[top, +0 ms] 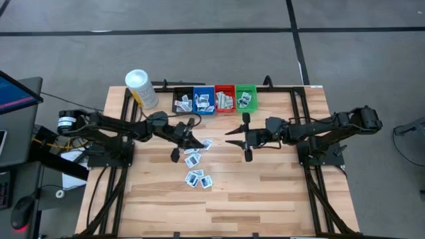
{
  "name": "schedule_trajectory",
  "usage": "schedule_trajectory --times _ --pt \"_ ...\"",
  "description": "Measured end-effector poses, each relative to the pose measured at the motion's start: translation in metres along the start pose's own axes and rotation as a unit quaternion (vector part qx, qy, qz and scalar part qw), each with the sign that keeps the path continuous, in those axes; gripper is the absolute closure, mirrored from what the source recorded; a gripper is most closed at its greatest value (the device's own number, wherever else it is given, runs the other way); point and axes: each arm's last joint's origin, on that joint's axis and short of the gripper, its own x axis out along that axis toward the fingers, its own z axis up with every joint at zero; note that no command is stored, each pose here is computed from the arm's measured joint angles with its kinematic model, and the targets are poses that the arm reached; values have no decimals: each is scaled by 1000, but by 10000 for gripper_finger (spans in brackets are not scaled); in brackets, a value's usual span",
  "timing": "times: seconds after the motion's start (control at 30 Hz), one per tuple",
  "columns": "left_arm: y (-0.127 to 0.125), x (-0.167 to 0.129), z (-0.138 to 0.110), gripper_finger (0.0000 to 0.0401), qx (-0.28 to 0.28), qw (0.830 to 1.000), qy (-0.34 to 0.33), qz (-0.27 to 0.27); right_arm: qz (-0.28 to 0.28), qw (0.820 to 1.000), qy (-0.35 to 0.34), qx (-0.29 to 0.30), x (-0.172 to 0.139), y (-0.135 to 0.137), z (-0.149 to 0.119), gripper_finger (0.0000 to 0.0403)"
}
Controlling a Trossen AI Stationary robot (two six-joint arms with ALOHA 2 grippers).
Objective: Pick & Place First Aid Supplies
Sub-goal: Put the blue alcohol pad into the green bin
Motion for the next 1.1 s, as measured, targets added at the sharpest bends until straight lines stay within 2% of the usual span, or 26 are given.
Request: schedule_trajectory --times 0.27,0.47,0.77,1.1 --pt "16 32 -14 393 -18 999 34 -2 0 1000 0 0 0 0 0 284" --pt "25 48 -9 393 -33 999 26 -1 9 1000 15 1 0 2 -3 284" --pt "31 50 0 393 -95 995 13 4 25 1000 18 2 0 3 -4 285" --pt "35 47 -2 393 -97 995 18 16 34 999 14 2 0 8 -2 285"
